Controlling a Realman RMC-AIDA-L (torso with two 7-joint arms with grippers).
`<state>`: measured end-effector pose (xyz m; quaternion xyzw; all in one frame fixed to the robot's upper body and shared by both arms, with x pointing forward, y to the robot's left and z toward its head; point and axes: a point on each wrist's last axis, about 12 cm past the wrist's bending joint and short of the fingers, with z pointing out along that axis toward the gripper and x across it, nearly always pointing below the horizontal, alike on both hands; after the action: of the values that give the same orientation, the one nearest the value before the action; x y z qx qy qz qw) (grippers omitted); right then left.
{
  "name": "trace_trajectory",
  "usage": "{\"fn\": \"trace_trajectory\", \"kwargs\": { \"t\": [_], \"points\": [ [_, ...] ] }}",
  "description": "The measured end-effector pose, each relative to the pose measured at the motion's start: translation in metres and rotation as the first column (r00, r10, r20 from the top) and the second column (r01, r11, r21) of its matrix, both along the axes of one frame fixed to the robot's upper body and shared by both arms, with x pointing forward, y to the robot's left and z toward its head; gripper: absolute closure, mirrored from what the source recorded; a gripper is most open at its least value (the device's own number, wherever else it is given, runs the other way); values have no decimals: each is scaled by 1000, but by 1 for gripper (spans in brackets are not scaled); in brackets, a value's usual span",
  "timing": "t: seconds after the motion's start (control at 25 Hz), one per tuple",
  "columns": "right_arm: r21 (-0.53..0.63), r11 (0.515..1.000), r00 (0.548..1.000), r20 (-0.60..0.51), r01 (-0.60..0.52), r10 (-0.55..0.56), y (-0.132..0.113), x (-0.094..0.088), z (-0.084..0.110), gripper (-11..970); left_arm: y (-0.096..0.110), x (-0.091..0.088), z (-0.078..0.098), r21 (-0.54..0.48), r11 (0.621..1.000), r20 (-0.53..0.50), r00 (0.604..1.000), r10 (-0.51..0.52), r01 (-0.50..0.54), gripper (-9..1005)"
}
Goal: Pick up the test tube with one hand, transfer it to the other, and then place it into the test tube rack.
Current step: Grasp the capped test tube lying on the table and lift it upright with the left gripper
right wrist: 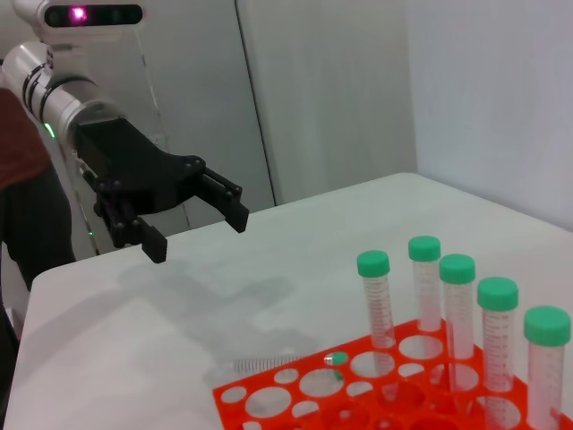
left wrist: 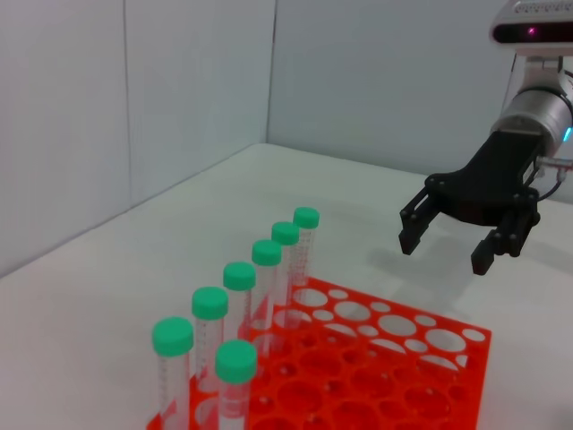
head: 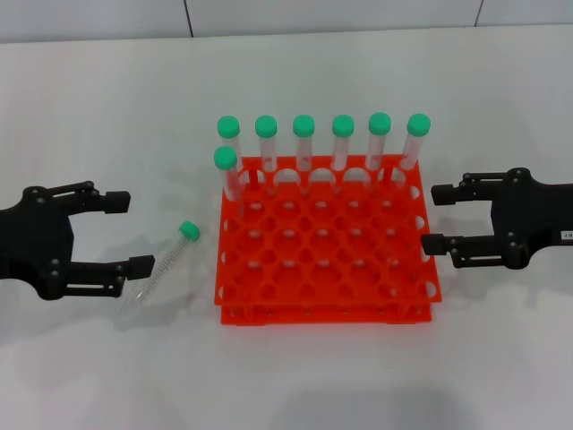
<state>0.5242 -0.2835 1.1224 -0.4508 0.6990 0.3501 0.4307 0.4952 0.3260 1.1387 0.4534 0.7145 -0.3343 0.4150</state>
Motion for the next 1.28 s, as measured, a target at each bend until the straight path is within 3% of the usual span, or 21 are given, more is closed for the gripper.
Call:
{"fn": "trace_trajectory", "kwargs": {
  "t": [0.2,0.32,0.52,0.72,1.0,1.28],
  "points": [
    [4,1000,1000,6,-7,7,1,0,2,262,9,3,5,43,999,-42,999,21,-19,112],
    [5,1000,1000,5,-9,9,2,0,2,262,14,10,7,117,992,-125,991,50,-36,112],
    [7,1000,1000,4,-11,11,2,0,2,262,19,22,6,276,960,-249,962,113,-42,113],
    [8,1000,1000,5,-17,17,4,0,2,262,18,32,7,382,923,-308,937,165,-37,113],
    [14,1000,1000,8,-19,18,6,1,2,263,2,46,9,463,886,-352,917,186,-2,112],
    [17,1000,1000,15,-18,17,7,3,4,263,-28,60,13,537,840,-385,909,161,79,113]
  ]
}}
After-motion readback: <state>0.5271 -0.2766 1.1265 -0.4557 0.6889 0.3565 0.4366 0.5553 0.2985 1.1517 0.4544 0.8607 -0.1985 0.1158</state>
